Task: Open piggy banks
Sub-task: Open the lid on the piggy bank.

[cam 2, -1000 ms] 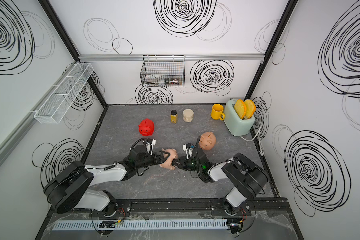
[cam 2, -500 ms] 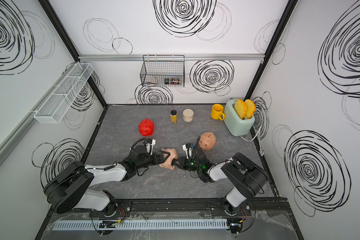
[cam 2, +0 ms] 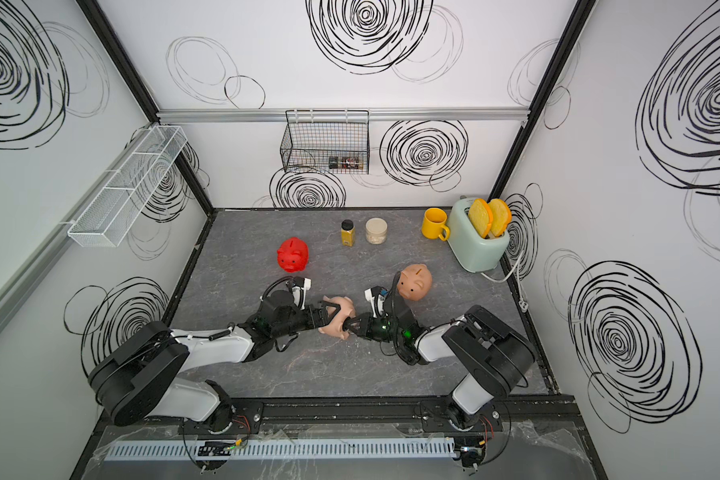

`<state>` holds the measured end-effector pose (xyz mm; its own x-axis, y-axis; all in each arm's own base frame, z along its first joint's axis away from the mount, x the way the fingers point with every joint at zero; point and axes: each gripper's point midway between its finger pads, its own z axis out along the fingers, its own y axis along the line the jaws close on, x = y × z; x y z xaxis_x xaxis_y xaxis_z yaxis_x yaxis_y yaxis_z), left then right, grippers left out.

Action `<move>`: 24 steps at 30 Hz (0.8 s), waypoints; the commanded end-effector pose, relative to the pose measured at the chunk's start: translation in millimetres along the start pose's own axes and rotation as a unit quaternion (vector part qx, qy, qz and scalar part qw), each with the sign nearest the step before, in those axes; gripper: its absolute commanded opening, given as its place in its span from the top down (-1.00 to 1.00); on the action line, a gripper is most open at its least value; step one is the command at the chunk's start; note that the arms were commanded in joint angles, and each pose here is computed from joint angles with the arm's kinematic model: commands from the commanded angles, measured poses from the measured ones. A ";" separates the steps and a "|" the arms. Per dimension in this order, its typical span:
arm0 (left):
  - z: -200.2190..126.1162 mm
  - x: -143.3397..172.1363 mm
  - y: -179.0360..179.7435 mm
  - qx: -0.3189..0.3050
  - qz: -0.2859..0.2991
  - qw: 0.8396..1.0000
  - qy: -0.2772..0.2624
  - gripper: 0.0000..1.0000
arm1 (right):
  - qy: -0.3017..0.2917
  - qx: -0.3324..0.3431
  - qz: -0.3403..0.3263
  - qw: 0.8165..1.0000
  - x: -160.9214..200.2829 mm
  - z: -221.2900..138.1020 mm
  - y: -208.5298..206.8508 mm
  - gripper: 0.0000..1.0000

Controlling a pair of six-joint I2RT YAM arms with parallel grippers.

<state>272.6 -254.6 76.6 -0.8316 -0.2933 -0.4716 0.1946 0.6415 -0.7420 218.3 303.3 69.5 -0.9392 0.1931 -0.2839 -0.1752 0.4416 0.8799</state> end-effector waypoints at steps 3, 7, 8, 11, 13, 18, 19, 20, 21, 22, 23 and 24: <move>0.8 44.0 24.4 -0.042 -0.010 0.996 0.077 -0.92 | -0.026 0.010 -0.012 1.000 -13.4 4.5 4.1 1.00; 1.3 44.8 24.0 -0.041 -0.010 0.996 0.079 -0.92 | -0.025 0.023 -0.013 0.999 -14.3 6.6 0.3 1.00; 1.3 44.4 23.3 -0.039 -0.009 0.996 0.078 -0.92 | -0.029 0.023 -0.016 0.999 -15.4 6.7 0.6 1.00; 0.0 44.5 23.0 -0.037 -0.007 0.996 0.075 -0.92 | -0.039 0.004 -0.038 0.998 -15.6 4.7 8.6 1.00; -0.1 44.6 23.9 -0.039 -0.005 0.996 0.075 -0.92 | -0.039 -0.001 -0.047 0.998 -15.2 5.2 11.8 1.00; 1.4 46.0 23.3 -0.038 -0.004 0.996 0.082 -0.92 | -0.043 0.006 -0.065 0.997 -17.6 7.7 13.1 1.00; 1.3 46.2 23.8 -0.038 -0.005 0.996 0.081 -0.92 | -0.040 0.010 -0.071 0.997 -17.8 9.1 13.2 1.00; 1.4 46.4 24.2 -0.039 -0.005 0.996 0.082 -0.92 | -0.038 0.015 -0.078 0.996 -17.5 10.3 12.9 1.00; 1.5 46.7 24.9 -0.040 -0.005 0.996 0.082 -0.92 | -0.037 0.018 -0.083 0.996 -17.7 11.3 12.9 1.00; 1.7 46.0 24.9 -0.041 -0.005 0.996 0.081 -0.92 | -0.036 0.020 -0.091 0.995 -17.5 11.9 13.6 1.00; 1.8 46.1 25.6 -0.042 -0.005 0.996 0.081 -0.92 | -0.035 0.018 -0.099 0.994 -16.6 12.6 15.3 1.00; 2.1 45.8 25.8 -0.042 -0.006 0.996 0.081 -0.92 | -0.037 0.015 -0.111 0.993 -16.5 12.4 17.5 1.00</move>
<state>276.7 -251.5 76.4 -0.8154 -0.3003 -0.4948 0.1973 0.6595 -0.7254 223.1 309.2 69.6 -0.9021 0.1528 -0.4035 -0.2822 0.4985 0.8197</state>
